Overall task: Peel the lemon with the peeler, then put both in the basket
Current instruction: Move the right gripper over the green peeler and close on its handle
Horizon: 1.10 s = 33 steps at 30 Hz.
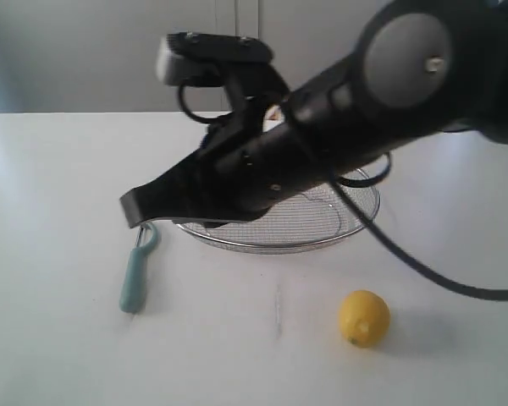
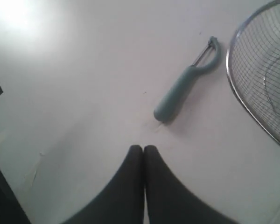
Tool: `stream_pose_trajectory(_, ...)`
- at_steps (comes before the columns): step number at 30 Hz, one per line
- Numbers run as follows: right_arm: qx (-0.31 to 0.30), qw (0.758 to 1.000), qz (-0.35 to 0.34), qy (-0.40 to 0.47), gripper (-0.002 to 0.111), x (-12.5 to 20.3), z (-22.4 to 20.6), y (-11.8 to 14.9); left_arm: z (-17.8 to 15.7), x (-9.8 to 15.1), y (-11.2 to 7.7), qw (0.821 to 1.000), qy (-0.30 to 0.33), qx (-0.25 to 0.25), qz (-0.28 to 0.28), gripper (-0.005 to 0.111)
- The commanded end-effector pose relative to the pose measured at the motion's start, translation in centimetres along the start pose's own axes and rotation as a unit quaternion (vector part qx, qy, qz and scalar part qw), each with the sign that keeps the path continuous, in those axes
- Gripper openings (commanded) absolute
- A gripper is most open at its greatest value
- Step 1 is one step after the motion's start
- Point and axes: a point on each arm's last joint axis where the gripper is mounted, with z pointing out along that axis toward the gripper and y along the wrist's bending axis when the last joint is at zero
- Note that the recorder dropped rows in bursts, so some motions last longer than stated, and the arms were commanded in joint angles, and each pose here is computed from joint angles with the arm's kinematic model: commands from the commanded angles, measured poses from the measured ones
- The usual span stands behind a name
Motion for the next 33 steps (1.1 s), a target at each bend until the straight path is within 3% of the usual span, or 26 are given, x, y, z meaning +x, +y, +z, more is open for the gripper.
stream_pose_trajectory(1, 0.077, 0.996, -0.038, 0.029, 0.0, -1.9, 2.6, 1.0, 0.0, 0.1, -0.1, 1.0, -0.001, 0.004, -0.003, 0.0)
stream_pose_trajectory(4, 0.193, 0.977, -0.063, 0.059, 0.0, -2.8, 3.8, 0.9, 0.0, 0.1, -0.1, 1.0, -0.001, 0.004, -0.003, 0.0)
stream_pose_trajectory(6, 0.228, 0.969, -0.066, 0.074, 0.0, -3.3, 4.4, 1.3, 0.0, 0.1, -0.1, 1.0, -0.001, 0.004, -0.003, 0.0)
stream_pose_trajectory(12, 0.217, 0.971, -0.077, 0.071, 0.0, -4.8, 7.7, 3.5, 0.0, 0.1, -0.1, 1.0, -0.001, 0.004, -0.003, 0.0)
stream_pose_trajectory(21, 0.228, 0.97, 0.024, 0.082, 0.001, -3.9, 16.1, 2.3, 0.0, 0.1, -0.1, 1.0, -0.001, 0.004, -0.003, 0.0)
stream_pose_trajectory(24, 0.201, 0.975, 0.056, 0.082, 0.022, -3.4, 17.8, 2.0, 0.0, 0.1, -0.1, 1.0, -0.001, 0.004, -0.003, 0.0)
stream_pose_trajectory(25, 0.197, 0.975, 0.06, 0.083, 0.036, -3.3, 18.1, 2.0, 0.0, 0.1, -0.1, 1.0, -0.001, 0.004, -0.003, 0.0)
stream_pose_trajectory(27, 0.197, 0.975, 0.059, 0.084, 0.051, -3.1, 18.4, 1.9, 0.0, 0.1, -0.1, 1.0, -0.001, 0.004, -0.003, 0.0)
stream_pose_trajectory(33, 0.197, 0.977, 0.046, 0.071, 0.05, -3.3, 18.7, 1.8, 0.0, 0.1, -0.1, 1.0, -0.001, 0.004, -0.003, 0.0)
